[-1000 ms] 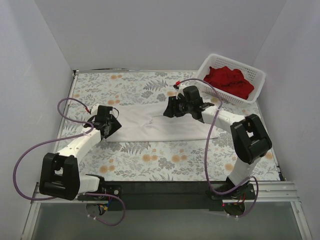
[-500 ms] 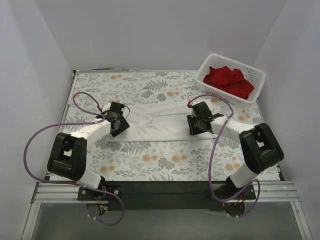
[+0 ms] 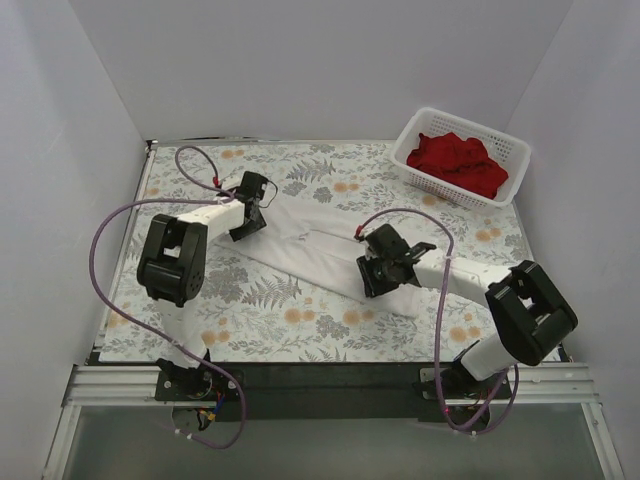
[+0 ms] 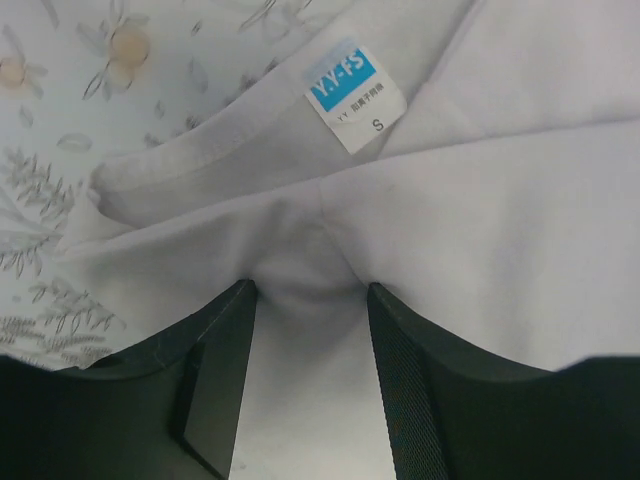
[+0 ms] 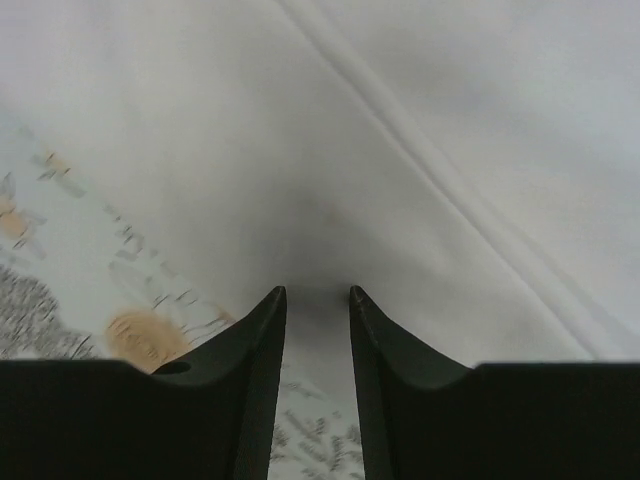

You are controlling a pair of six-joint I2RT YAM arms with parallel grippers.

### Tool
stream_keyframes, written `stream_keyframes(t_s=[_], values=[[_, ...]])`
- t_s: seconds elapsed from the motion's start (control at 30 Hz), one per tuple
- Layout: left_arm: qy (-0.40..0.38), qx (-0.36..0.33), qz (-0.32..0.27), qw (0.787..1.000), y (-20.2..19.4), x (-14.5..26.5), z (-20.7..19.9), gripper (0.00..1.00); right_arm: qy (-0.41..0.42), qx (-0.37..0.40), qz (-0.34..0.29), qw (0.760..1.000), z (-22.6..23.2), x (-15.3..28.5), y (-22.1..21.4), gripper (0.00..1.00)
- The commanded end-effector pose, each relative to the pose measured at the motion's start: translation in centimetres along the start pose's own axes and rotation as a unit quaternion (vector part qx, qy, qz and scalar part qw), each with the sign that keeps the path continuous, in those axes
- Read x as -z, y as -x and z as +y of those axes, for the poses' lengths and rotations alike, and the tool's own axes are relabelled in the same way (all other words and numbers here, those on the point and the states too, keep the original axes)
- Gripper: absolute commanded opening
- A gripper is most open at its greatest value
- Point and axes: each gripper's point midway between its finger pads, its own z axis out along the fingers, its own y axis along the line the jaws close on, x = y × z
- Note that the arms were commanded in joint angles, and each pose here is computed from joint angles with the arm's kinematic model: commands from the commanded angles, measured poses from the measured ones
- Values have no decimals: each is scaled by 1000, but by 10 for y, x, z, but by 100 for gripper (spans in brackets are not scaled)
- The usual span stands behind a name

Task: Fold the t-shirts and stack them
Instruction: Fold the tshirt

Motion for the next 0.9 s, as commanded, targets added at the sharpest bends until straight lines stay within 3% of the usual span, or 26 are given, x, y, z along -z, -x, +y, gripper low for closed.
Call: stream_keyframes(t_s=[0.0,0.23,0.37,0.47,0.63,0.87], values=[[23,-50,-10,998,16,-27,-13,48,62,10,101,993,53,20,-62,39],[-6,-87,-26,996,46,-60,-64,54,190,104,79,973,151,47,-50,41],[-30,-92,-60,993,69,-50,-78,58,147,124,38,981,139,59,-28,43],[-48,-90,-91,991,89,-27,-80,61,59,139,3,989,101,62,-12,48],[-92,-59,-121,987,111,27,-82,66,28,155,14,987,73,58,-18,45],[-146,-36,-74,986,59,58,-92,63,35,180,38,982,71,49,-29,27]])
